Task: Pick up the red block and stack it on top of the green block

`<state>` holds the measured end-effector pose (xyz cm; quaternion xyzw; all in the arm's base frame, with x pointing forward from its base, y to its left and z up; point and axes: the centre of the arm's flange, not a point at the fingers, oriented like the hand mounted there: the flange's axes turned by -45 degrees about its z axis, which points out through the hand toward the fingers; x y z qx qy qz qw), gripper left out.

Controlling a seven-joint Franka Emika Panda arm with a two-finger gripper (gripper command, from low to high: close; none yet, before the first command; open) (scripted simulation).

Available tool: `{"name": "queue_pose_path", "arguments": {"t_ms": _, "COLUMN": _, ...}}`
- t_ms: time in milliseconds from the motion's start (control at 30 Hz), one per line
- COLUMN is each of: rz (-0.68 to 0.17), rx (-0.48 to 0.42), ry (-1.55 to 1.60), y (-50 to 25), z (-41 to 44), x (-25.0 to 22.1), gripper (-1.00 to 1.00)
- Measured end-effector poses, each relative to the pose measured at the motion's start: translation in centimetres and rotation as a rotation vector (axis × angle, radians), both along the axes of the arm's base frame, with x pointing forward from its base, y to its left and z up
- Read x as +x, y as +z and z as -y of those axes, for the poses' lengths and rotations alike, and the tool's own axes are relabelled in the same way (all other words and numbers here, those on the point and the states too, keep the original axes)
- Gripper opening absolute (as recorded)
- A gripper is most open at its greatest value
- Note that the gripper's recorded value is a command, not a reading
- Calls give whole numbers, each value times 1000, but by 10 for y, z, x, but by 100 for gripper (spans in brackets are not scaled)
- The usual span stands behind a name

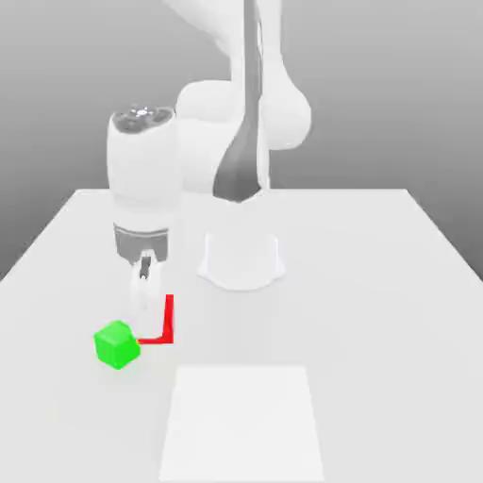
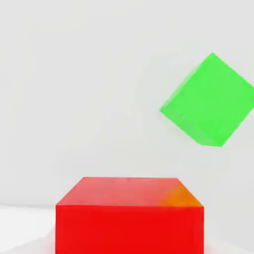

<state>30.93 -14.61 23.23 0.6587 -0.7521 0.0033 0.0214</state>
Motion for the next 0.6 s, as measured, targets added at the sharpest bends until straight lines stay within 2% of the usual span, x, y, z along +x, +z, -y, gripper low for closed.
{"name": "queue_pose_path", "arguments": {"t_ms": 233, "rz": 34, "rx": 19, "ry": -479, "y": 12, "z": 51, "x": -43, "gripper": -100}}
{"name": "queue_pose_path", "arguments": {"t_ms": 500, "rz": 37, "rx": 22, "ry": -536, "y": -45, "z": 57, "x": -48, "gripper": -100}}
{"name": "queue_pose_path", "arguments": {"t_ms": 533, "rz": 38, "rx": 23, "ry": -535, "y": -50, "z": 56, "x": -48, "gripper": 100}}
{"name": "queue_pose_path", "arguments": {"t_ms": 600, "rz": 38, "rx": 23, "ry": -533, "y": -50, "z": 55, "x": -48, "gripper": 100}}
